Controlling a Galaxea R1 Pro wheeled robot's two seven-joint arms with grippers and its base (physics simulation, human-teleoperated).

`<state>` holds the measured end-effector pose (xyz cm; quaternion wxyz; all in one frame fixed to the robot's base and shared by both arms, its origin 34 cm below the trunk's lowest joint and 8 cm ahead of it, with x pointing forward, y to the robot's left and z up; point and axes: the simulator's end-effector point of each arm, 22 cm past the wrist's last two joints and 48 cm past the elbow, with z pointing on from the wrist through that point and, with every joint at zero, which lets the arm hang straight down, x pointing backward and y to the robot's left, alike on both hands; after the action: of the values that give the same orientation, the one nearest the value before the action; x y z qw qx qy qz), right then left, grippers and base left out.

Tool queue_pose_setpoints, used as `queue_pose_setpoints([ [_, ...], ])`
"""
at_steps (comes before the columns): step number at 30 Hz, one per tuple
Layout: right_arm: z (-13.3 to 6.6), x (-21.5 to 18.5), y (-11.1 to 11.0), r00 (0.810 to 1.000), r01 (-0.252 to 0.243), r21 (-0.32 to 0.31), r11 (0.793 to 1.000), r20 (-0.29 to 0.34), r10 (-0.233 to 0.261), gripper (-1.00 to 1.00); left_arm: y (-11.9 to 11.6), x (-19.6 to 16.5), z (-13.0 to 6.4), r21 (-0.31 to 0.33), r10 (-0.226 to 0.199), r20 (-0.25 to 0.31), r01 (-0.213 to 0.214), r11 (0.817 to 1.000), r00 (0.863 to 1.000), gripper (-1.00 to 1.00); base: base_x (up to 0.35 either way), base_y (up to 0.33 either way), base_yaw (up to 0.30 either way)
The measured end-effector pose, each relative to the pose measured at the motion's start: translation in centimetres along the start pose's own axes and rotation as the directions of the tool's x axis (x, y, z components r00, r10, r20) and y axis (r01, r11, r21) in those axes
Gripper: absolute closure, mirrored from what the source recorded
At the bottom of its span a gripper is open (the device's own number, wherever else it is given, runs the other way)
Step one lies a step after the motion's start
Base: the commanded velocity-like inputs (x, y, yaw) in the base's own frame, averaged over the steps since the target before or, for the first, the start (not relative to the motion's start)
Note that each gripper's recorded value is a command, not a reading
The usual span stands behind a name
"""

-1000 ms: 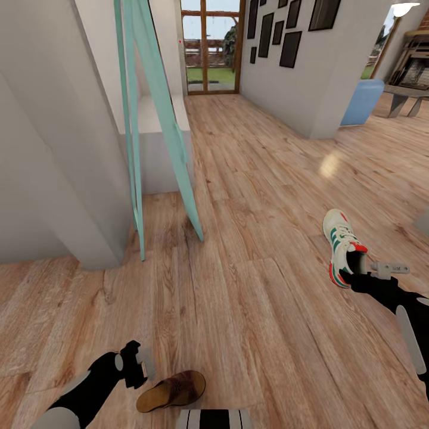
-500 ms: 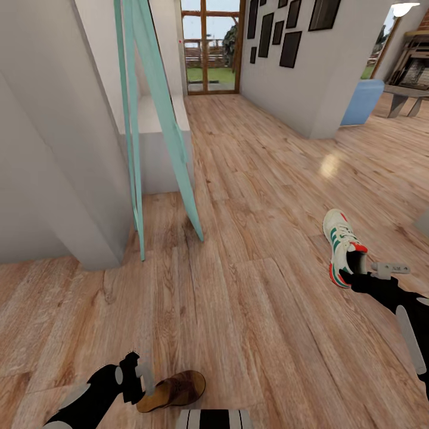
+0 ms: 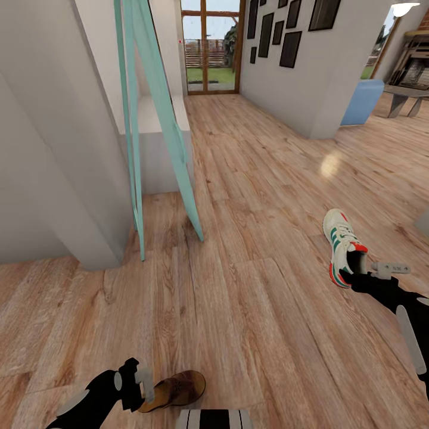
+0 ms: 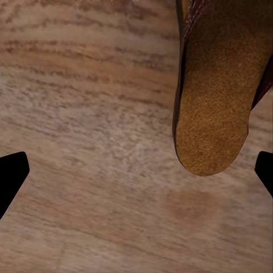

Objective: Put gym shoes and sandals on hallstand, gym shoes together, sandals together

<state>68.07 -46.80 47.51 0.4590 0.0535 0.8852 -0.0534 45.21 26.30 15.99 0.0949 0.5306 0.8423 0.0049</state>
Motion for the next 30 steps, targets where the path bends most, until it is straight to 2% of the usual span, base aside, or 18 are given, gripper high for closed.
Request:
queue_pose_setpoints([
  [6, 0.0, 0.0, 0.0, 1.000, 0.000, 0.000, 1.000, 0.000, 0.000, 1.00, 0.3, 0.4, -0.1, -0.004, -0.003, -0.001, 0.003, 1.000, 1.000, -1.00, 0.000, 0.000, 0.000],
  [8, 0.0, 0.0, 0.0, 1.000, 0.000, 0.000, 1.000, 0.000, 0.000, 1.00, 0.4, 0.0, -0.1, -0.006, 0.009, 0.025, -0.009, 1.000, 1.000, -1.00, 0.000, 0.000, 0.000],
  [10, 0.0, 0.0, 0.0, 1.000, -0.001, 0.000, 1.000, 0.000, 0.001, 1.00, 0.4, -1.2, -0.2, -0.011, 0.033, 0.081, -0.032, 0.999, 0.996, -1.00, 0.000, 0.000, 0.000],
  [12, 0.0, 0.0, 0.0, 1.000, -0.001, 0.000, 1.000, 0.000, 0.001, 1.00, 0.4, -1.6, -0.2, -0.013, 0.037, 0.094, -0.036, 0.999, 0.995, -1.00, 0.000, 0.000, 0.000],
  [30, 1.7, 2.9, 0.1, 0.999, 0.006, 0.001, 1.000, -0.053, -0.006, 1.00, -1.6, -1.0, 1.6, 0.038, 0.029, 0.087, -0.033, 0.999, 0.996, -1.00, 0.000, 0.000, 0.000],
])
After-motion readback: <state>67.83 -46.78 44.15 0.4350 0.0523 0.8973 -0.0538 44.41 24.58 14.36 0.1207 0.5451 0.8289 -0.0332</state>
